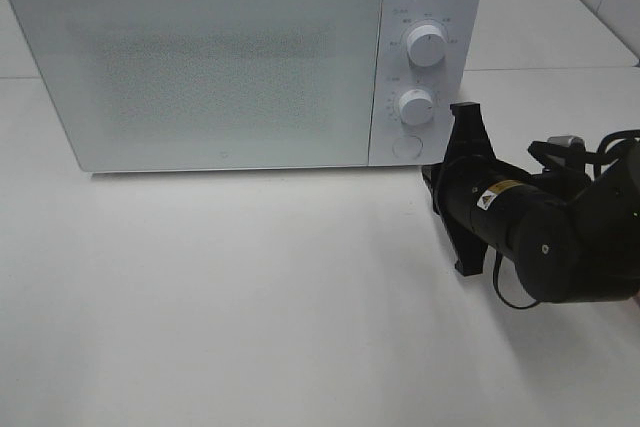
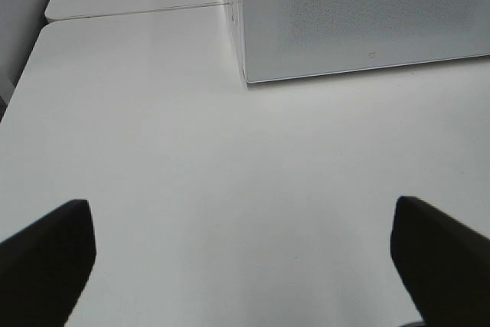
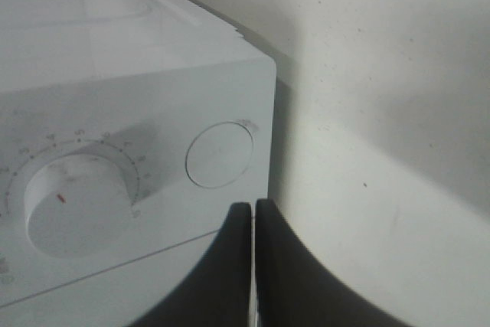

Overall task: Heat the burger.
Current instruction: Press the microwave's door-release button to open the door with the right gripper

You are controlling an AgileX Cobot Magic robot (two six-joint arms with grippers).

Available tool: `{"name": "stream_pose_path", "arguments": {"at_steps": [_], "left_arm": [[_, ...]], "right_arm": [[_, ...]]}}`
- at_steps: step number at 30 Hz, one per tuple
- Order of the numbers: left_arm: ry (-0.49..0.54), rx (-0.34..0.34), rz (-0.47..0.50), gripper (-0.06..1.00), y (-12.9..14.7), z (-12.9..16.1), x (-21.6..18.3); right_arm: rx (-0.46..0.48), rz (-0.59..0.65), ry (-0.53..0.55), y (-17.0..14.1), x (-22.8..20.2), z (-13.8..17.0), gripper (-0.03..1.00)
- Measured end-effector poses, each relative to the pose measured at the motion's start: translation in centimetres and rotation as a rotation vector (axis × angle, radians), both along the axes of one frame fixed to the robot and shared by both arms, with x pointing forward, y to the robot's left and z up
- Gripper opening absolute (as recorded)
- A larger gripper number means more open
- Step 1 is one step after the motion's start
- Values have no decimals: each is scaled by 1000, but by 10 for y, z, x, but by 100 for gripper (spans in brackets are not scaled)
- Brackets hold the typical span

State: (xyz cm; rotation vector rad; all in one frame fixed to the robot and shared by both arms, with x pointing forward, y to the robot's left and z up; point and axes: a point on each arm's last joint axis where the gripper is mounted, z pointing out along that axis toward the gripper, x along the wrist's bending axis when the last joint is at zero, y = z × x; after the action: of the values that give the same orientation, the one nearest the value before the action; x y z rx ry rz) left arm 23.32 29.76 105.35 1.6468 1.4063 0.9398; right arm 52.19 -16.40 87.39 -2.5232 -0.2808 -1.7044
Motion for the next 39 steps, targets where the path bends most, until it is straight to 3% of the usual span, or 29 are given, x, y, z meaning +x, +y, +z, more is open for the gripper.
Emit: {"name": "stream_pose_path", "arguments": {"at_steps": [28,39], "left_arm": [[0,2,0,97,0,0,0],[0,2,0,97,0,0,0]], "right_arm": [[23,-18,18,13,59,-25,1],[14,-26,-52,13,60,-23,1]]}}
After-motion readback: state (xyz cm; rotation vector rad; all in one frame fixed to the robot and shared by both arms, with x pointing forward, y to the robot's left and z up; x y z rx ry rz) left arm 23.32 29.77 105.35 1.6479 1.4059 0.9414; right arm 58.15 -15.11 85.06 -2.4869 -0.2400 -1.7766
